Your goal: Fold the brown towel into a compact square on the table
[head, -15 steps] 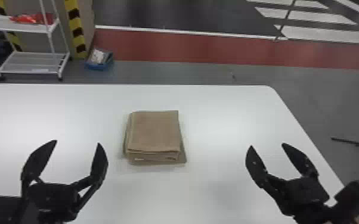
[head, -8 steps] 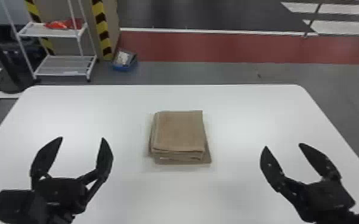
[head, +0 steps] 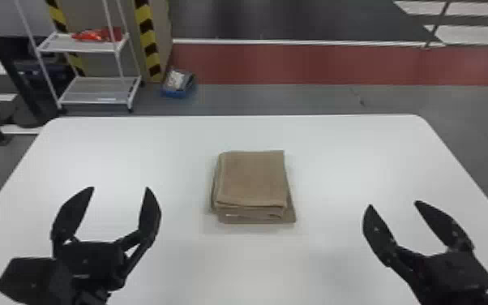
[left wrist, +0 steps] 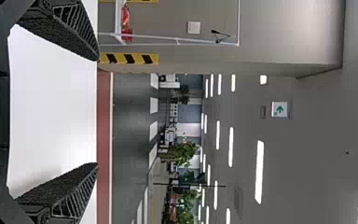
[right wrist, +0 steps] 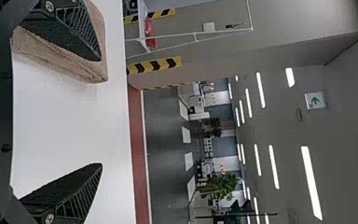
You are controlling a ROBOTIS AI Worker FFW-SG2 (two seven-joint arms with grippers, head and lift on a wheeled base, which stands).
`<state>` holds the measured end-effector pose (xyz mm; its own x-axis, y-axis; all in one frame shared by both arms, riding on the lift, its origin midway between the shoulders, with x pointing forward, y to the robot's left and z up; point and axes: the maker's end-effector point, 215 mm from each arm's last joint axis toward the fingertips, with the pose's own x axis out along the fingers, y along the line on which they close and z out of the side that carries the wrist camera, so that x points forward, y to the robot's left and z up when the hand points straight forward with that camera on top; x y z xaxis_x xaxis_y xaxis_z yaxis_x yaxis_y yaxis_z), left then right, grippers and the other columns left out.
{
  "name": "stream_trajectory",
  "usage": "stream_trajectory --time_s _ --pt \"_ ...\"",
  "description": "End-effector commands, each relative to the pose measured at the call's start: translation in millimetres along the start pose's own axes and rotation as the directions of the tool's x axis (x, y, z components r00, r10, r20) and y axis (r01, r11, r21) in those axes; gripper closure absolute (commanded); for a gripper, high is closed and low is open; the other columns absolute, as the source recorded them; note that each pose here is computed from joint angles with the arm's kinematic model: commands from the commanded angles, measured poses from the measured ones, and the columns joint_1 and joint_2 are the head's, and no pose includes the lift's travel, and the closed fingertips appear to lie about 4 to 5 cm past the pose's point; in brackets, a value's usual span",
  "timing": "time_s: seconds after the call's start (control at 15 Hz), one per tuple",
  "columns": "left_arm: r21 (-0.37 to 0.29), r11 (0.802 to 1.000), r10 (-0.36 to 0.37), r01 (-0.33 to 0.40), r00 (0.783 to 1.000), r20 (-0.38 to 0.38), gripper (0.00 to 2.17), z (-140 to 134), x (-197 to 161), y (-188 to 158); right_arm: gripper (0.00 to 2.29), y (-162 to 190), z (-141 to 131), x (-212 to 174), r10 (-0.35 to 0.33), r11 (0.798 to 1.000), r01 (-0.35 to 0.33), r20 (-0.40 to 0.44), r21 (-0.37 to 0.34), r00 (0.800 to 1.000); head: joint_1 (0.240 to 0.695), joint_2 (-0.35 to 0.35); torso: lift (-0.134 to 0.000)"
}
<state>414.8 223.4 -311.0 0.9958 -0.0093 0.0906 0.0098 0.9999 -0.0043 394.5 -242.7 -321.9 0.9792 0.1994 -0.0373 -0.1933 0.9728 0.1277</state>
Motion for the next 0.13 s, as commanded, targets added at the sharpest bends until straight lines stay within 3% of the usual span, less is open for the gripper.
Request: stream_trajectory --time_s 0.0,0.07 --pt "-0.002 1.000 0.001 -0.001 1.000 0.002 0.08 1.5 0.0 -0.1 0.08 -0.6 -0.5 0.3 -0.003 1.000 0.003 -0.001 0.001 1.000 0.695 -0.027 -0.123" --pt "-0.002 1.000 0.001 -0.001 1.000 0.001 0.08 0.9 -0.5 -0.1 0.08 -0.8 0.3 0.4 -0.004 1.000 0.004 0.000 0.001 1.000 0.695 -0.028 -0.123"
